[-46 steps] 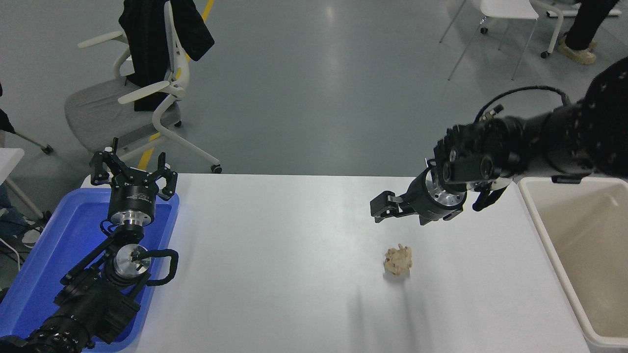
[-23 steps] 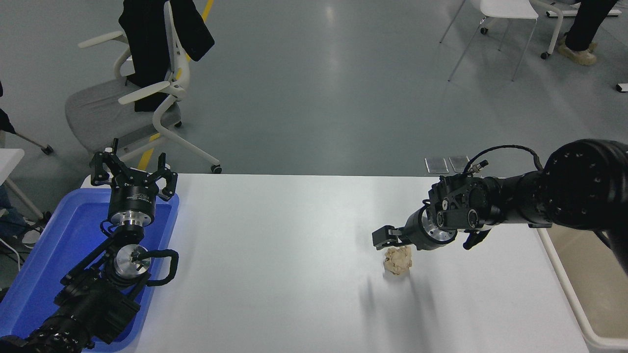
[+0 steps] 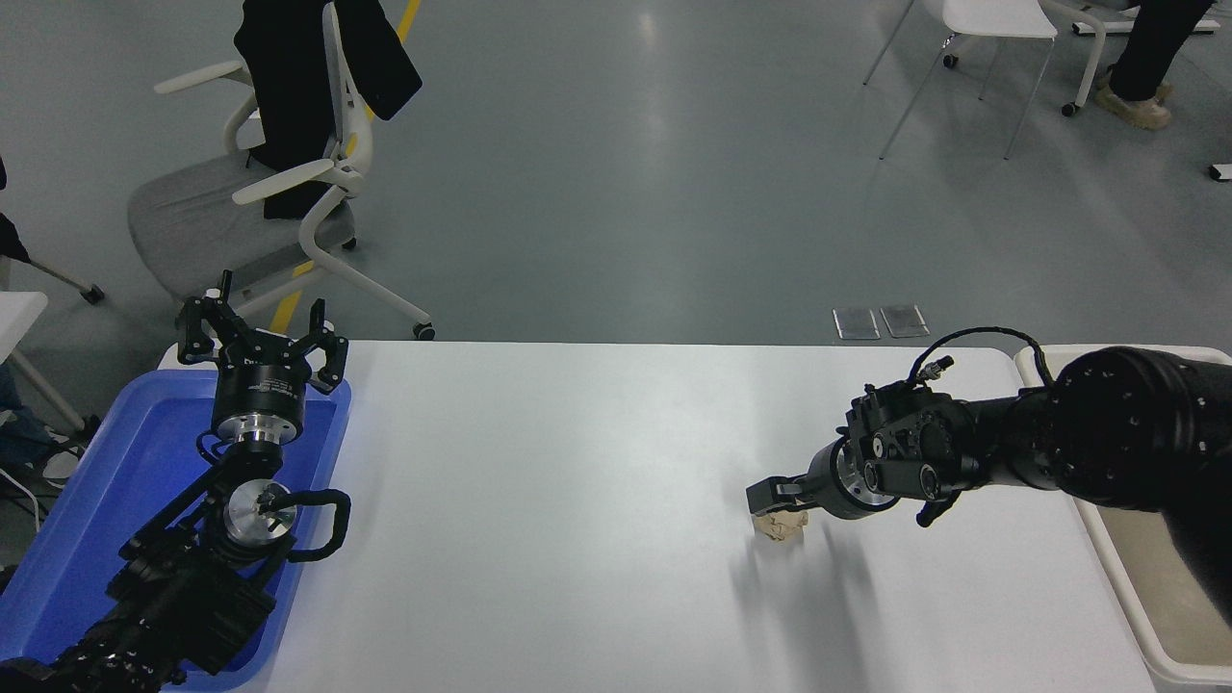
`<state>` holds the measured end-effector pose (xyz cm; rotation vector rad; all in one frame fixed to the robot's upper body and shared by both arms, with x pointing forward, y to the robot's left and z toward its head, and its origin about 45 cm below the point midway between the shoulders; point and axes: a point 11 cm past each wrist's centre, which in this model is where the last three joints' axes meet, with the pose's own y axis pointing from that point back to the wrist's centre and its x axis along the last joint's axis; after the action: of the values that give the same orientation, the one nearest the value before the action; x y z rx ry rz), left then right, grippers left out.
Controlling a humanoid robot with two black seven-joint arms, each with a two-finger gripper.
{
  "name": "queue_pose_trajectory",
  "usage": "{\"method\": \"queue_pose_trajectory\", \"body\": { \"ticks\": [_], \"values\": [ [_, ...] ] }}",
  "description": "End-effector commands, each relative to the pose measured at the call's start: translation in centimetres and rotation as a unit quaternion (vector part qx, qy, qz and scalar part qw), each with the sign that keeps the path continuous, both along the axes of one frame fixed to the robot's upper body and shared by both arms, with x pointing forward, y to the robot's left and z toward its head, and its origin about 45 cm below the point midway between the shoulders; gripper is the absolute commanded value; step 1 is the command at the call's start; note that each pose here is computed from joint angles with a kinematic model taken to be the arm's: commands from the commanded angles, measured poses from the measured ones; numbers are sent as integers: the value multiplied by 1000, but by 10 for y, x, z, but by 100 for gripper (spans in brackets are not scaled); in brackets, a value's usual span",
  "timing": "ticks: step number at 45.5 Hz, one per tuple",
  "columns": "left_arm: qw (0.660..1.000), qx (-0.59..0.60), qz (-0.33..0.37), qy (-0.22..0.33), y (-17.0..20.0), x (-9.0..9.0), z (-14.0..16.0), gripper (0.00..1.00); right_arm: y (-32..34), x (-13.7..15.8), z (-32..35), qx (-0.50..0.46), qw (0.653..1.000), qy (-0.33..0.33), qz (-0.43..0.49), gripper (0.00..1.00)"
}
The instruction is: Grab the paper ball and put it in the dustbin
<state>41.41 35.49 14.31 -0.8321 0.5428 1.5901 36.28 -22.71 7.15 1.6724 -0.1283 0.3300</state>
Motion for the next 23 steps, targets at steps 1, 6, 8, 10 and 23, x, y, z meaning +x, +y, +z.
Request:
{"method": "queue_pose_trajectory", "body": {
  "ticks": [1, 6, 8, 10, 23],
  "values": [
    [1000, 0, 0, 0, 0, 0, 0, 99, -1, -2, -6, 3, 1000, -3, -3, 99],
    [1000, 0, 0, 0, 0, 0, 0, 99, 1, -2, -7, 7, 1000, -3, -5, 96],
    [1000, 0, 0, 0, 0, 0, 0, 99, 1, -3, -8, 9, 1000, -2, -7, 93],
    [1000, 1, 0, 0, 1, 0, 0, 99, 1, -3, -9, 9, 1000, -2, -7, 89],
    [1000, 0, 0, 0, 0, 0, 0, 99, 5, -3, -9, 23, 1000, -2, -13, 12]
  ]
}}
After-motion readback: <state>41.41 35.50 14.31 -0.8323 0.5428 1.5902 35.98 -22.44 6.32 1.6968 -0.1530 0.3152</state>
